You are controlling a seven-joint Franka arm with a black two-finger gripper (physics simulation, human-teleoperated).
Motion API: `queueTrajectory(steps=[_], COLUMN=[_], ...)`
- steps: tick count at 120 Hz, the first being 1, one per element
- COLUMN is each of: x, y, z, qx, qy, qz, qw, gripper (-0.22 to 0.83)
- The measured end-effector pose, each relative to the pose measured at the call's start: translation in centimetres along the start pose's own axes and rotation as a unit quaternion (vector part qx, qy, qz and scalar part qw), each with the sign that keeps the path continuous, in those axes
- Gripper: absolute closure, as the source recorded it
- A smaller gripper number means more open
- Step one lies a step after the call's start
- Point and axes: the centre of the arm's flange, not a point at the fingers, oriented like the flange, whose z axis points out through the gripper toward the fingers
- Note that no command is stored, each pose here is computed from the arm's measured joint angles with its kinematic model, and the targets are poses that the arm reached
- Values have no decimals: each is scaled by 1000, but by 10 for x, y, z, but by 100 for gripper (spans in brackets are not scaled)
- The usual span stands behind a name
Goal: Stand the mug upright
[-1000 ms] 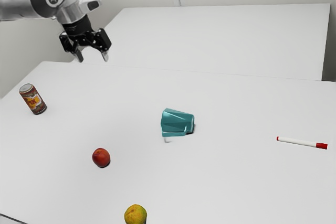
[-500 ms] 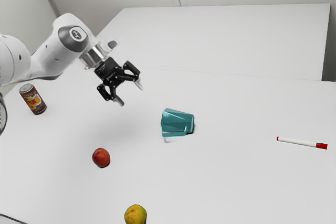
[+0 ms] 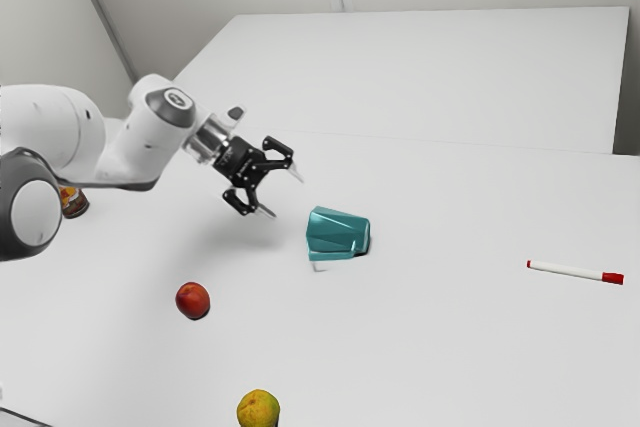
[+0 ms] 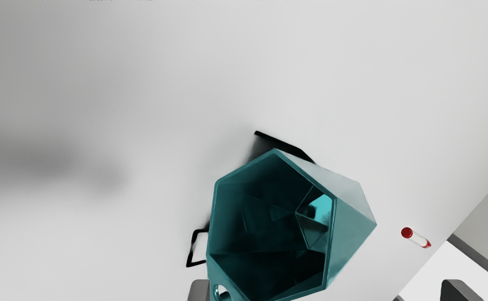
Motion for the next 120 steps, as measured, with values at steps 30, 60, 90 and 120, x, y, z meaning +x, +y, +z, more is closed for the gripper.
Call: queueTrajectory(steps=[30, 60, 90, 120], x=[5, 4, -1, -6], y=[1, 7, 22, 36], z=[32, 66, 85, 85], qx=[-33, -55, -60, -55], qy=[-19, -40, -38, -32], qz=[-21, -35, -27, -11], qw=[999, 997, 997, 998], gripper=[0, 0, 14, 63])
